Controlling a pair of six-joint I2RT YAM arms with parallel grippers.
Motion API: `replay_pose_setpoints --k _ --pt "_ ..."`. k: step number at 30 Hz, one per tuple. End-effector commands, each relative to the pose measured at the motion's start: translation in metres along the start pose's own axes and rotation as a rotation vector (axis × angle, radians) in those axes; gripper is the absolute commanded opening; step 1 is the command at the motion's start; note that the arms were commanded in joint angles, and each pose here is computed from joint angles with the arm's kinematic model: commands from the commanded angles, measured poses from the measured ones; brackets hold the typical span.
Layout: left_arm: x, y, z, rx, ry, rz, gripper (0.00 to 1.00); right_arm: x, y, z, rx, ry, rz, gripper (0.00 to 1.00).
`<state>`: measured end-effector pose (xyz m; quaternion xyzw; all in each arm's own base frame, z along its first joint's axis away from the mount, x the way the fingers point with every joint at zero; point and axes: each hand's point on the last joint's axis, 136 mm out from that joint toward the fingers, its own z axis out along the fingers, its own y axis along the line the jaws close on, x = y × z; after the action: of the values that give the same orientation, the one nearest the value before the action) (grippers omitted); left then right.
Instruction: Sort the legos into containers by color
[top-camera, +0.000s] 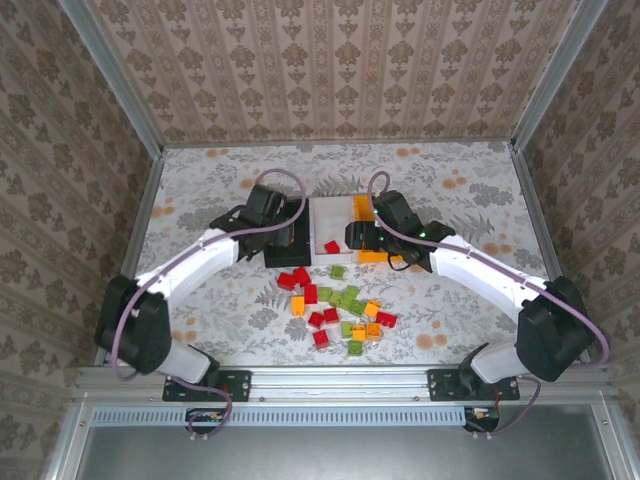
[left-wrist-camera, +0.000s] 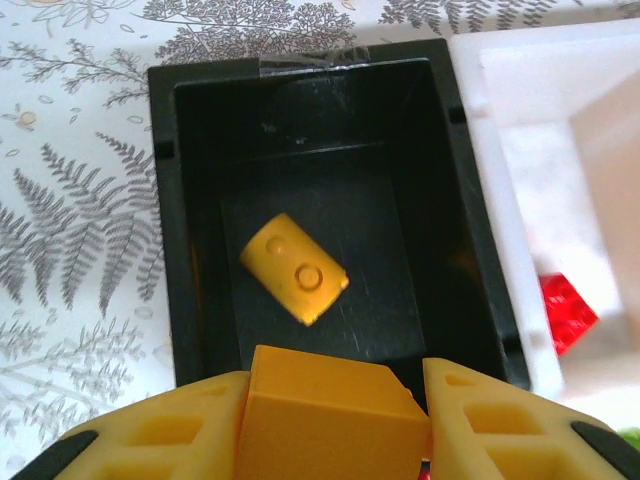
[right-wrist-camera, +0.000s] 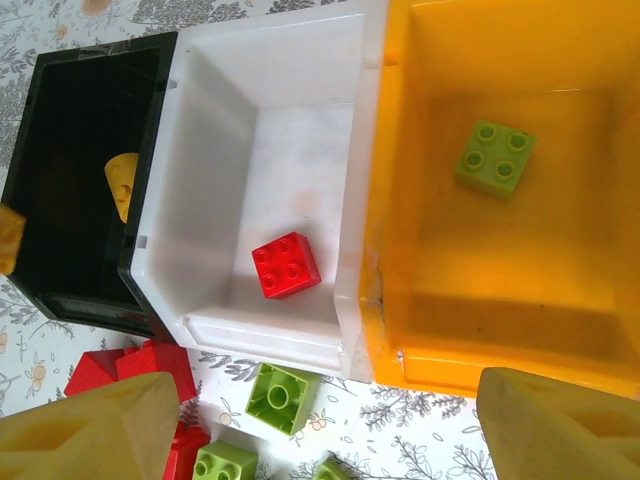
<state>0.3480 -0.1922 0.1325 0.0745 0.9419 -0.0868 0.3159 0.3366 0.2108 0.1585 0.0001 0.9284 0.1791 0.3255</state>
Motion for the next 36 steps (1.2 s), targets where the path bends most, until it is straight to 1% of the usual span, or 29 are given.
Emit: replay_pose_setpoints --k 1,3,4,6,9,12,15,17,19,21,23,27,30,33,36 --pt "-0.021 -0.008 0.014 0.030 -0.023 0.026 0.39 -0.008 -0.003 -0.014 -0.006 -0.047 0.027 0.80" --pt "-0.024 -0.009 0.023 0.032 -0.010 0.023 0.43 -0.008 -0.004 -0.015 -0.008 -0.050 0.030 0.80" --pt "-0.027 -0.010 0.027 0.034 -0.006 0.022 0.50 -0.008 -0.004 -0.016 -0.008 -0.051 0.031 0.80" --pt "-0.028 -0.013 0.031 0.042 0.003 0.020 0.60 -0.010 -0.004 -0.018 -0.011 -0.056 0.035 0.81" --pt "-0.032 -0.018 0.023 0.060 -0.011 0.018 0.70 -0.011 -0.006 -0.020 -0.009 -0.061 0.039 0.81" --pt "-0.033 -0.024 0.004 0.085 -0.036 0.022 0.74 -0.013 -0.008 -0.023 -0.007 -0.067 0.044 0.81" --pt "-0.022 -0.035 -0.021 0.126 -0.048 0.036 0.76 -0.012 -0.009 -0.023 -0.008 -0.068 0.046 0.81" --pt "-0.007 -0.043 -0.037 0.148 -0.047 0.053 0.78 -0.012 -0.010 -0.023 -0.008 -0.068 0.048 0.81" --pt "0.014 -0.052 -0.051 0.175 -0.030 0.075 0.80 -0.010 -0.011 -0.022 -0.008 -0.068 0.050 0.81" --pt "0.042 -0.059 -0.061 0.196 0.006 0.088 0.82 -0.008 -0.012 -0.020 -0.010 -0.065 0.054 0.81" --pt "0.072 -0.062 -0.063 0.210 0.055 0.091 0.82 -0.006 -0.013 -0.018 -0.009 -0.058 0.057 0.81" --pt "0.129 -0.062 -0.059 0.212 0.161 0.080 0.80 -0.004 -0.013 -0.015 -0.010 -0.052 0.062 0.81" --pt "0.158 -0.065 -0.055 0.239 0.207 0.057 0.80 -0.004 -0.013 -0.016 -0.010 -0.055 0.060 0.81" --pt "0.176 -0.069 -0.049 0.256 0.235 0.056 0.80 -0.004 -0.014 -0.018 -0.010 -0.057 0.057 0.81" --pt "0.183 -0.068 -0.040 0.241 0.249 0.067 0.77 -0.004 -0.015 -0.019 -0.009 -0.062 0.060 0.81"
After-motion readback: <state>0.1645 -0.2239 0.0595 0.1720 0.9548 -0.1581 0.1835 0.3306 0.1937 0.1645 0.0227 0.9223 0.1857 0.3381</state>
